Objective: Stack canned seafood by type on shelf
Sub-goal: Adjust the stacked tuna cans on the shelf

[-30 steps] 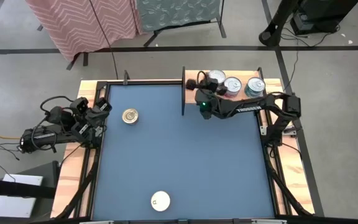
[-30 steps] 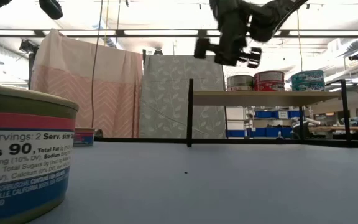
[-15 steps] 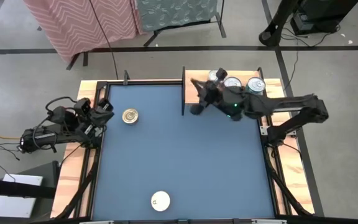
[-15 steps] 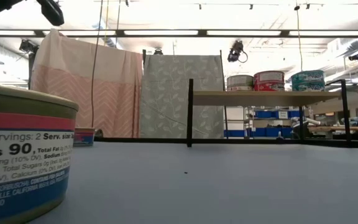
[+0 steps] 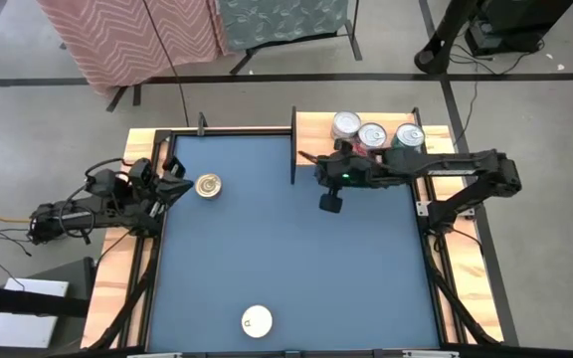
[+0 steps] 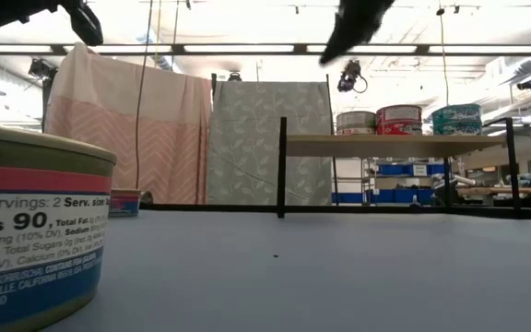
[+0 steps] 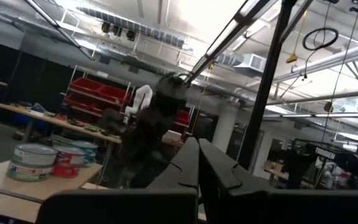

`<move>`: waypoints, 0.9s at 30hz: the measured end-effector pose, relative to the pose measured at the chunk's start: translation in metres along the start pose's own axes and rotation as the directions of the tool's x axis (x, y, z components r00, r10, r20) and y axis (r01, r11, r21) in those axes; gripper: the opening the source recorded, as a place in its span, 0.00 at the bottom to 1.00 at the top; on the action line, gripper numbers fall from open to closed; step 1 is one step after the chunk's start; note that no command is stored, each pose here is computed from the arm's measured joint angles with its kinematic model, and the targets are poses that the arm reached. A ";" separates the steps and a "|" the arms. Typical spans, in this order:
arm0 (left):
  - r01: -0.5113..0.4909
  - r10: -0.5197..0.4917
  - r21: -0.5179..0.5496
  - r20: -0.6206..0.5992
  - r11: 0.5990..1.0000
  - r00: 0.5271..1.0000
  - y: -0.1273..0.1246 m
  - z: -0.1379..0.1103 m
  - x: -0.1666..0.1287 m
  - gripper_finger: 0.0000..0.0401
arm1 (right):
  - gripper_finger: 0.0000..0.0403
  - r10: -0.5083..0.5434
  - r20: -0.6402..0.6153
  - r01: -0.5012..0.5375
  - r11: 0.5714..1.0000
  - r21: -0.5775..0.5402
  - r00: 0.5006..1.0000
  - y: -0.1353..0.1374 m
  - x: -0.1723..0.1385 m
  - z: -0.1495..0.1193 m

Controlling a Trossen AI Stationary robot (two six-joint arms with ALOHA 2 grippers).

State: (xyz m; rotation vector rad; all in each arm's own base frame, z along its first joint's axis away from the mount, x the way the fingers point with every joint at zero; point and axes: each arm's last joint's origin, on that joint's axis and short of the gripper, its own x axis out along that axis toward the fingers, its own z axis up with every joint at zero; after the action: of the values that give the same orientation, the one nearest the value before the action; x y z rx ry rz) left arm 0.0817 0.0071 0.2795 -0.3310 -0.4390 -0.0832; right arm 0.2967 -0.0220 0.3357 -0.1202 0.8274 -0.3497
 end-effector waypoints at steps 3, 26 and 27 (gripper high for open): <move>0.014 -0.014 -0.001 -0.011 1.000 1.000 0.000 -0.001 0.001 0.01 | 0.00 -0.051 -0.083 0.051 0.999 -0.001 0.995 -0.004 0.024 -0.016; 0.076 -0.077 0.010 0.031 0.997 0.997 -0.003 0.004 0.001 0.01 | 0.00 -0.316 -0.362 0.317 0.947 -0.059 0.877 -0.083 0.022 -0.056; 0.077 -0.077 0.010 0.031 0.997 0.997 -0.003 0.004 0.001 0.01 | 0.00 -0.318 -0.365 0.319 0.946 -0.062 0.875 -0.085 0.023 -0.057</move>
State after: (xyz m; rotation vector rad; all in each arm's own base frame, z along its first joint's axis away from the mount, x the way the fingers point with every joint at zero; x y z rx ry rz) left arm 0.0805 0.0052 0.2848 -0.3073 -0.4835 -0.1511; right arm 0.2470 -0.1077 0.3020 -0.1952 1.1876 -0.7002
